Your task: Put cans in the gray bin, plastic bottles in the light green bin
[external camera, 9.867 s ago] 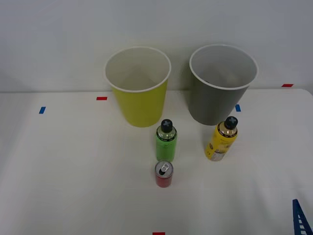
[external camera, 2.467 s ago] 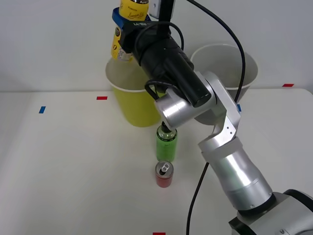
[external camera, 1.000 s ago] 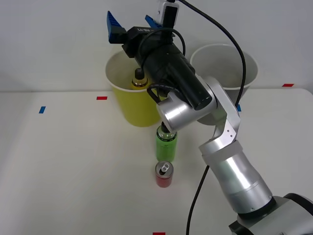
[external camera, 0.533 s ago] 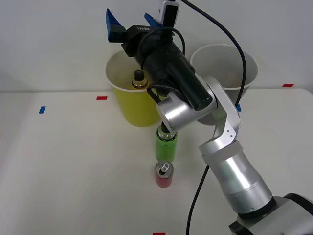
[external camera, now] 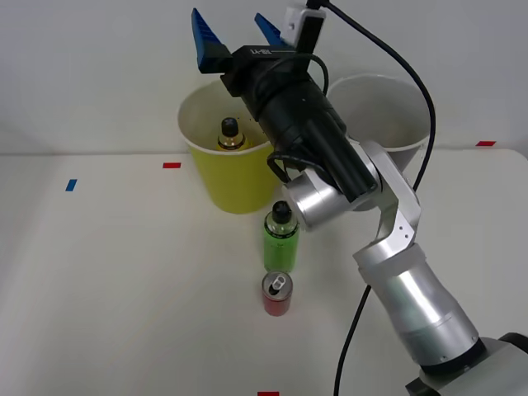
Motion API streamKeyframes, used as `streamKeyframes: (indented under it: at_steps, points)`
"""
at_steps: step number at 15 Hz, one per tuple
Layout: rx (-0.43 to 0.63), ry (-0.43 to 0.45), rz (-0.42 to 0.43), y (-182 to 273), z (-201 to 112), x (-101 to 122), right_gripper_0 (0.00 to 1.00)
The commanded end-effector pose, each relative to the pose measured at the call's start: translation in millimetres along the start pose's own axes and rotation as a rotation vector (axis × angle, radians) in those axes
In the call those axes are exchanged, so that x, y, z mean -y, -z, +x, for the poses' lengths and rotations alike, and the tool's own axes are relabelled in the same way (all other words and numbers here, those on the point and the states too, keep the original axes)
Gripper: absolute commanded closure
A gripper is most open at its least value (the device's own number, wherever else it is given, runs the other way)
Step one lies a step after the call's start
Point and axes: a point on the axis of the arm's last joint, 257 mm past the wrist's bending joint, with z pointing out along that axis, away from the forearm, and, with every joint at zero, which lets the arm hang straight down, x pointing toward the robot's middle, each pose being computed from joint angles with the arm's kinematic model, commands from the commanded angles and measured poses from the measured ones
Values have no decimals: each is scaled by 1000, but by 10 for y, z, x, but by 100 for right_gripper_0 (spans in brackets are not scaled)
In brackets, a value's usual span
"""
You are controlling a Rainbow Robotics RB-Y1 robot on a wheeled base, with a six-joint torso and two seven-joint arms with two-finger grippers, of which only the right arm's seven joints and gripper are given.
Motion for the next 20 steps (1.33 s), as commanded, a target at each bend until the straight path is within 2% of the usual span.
streamKeyframes:
  at_steps: [1,4,6,12,20]
  points:
    - [36,-48,-16,95,-218,24,0]
    - [48,-65,-12,402,-291,63,0]
    - [31,-46,13,789,-237,153,0]
    - [-23,69,101,1997,-371,337,0]
    - [-173,241,293,3309,-265,737,0]
